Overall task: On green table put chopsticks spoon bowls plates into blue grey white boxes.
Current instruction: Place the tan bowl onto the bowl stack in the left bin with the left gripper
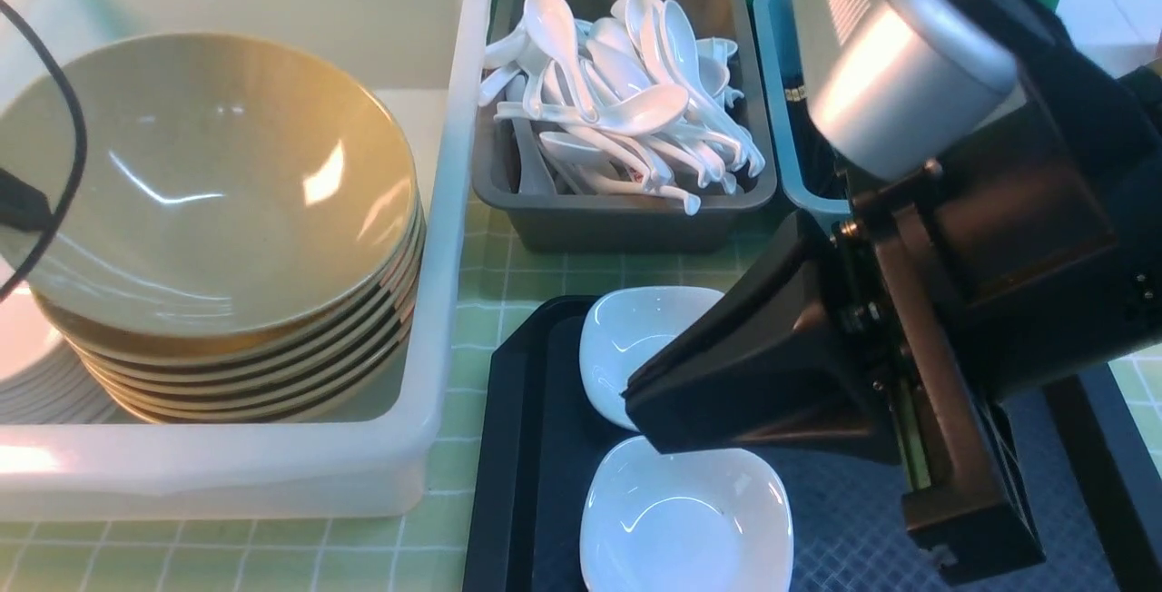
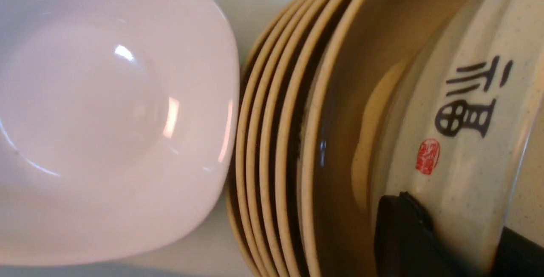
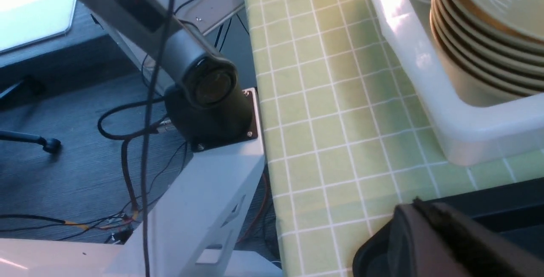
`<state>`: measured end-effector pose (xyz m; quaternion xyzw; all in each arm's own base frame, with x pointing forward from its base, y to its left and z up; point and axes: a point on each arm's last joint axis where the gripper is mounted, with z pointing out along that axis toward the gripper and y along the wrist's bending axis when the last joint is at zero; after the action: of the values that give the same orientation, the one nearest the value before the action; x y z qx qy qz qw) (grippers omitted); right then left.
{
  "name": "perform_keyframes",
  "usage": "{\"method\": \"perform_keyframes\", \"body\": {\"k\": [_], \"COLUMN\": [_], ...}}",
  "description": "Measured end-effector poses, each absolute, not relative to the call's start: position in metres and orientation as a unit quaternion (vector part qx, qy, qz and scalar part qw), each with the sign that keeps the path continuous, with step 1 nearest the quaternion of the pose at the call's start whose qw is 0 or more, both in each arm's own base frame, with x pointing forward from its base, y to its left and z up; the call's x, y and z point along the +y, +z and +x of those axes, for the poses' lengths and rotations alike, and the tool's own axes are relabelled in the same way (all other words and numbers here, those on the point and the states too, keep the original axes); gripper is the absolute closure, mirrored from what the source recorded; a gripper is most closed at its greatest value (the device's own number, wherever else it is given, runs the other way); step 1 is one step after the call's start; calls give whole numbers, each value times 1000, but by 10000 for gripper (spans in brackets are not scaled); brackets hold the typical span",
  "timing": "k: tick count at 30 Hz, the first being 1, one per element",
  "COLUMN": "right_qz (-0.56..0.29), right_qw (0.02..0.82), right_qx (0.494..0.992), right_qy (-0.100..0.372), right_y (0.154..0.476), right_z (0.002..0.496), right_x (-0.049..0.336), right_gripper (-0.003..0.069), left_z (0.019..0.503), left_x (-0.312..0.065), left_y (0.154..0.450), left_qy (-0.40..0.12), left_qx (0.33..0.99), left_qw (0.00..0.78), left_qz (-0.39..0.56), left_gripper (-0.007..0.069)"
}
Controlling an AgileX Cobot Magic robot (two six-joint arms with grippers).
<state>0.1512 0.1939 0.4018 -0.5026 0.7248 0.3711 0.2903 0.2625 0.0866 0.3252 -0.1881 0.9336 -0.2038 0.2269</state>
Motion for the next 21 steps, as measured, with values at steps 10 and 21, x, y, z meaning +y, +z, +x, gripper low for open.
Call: {"method": "perform_keyframes", "body": {"k": [10, 21], "right_qz": [-503, -431], "right_qw": [290, 272], "right_qx": [725, 810], "right_qy": [371, 288], "right_y": [402, 389], "right_z": [151, 165], "right_x": [194, 182], "right_gripper": [602, 584], "left_z": [265, 265], "left_x": [90, 91], "left_y": [317, 322], "left_qy": [-208, -198], "left_qx": [928, 925], "left_qw": [200, 215], "left_qz": [-237, -244], "left_gripper": [547, 153]}}
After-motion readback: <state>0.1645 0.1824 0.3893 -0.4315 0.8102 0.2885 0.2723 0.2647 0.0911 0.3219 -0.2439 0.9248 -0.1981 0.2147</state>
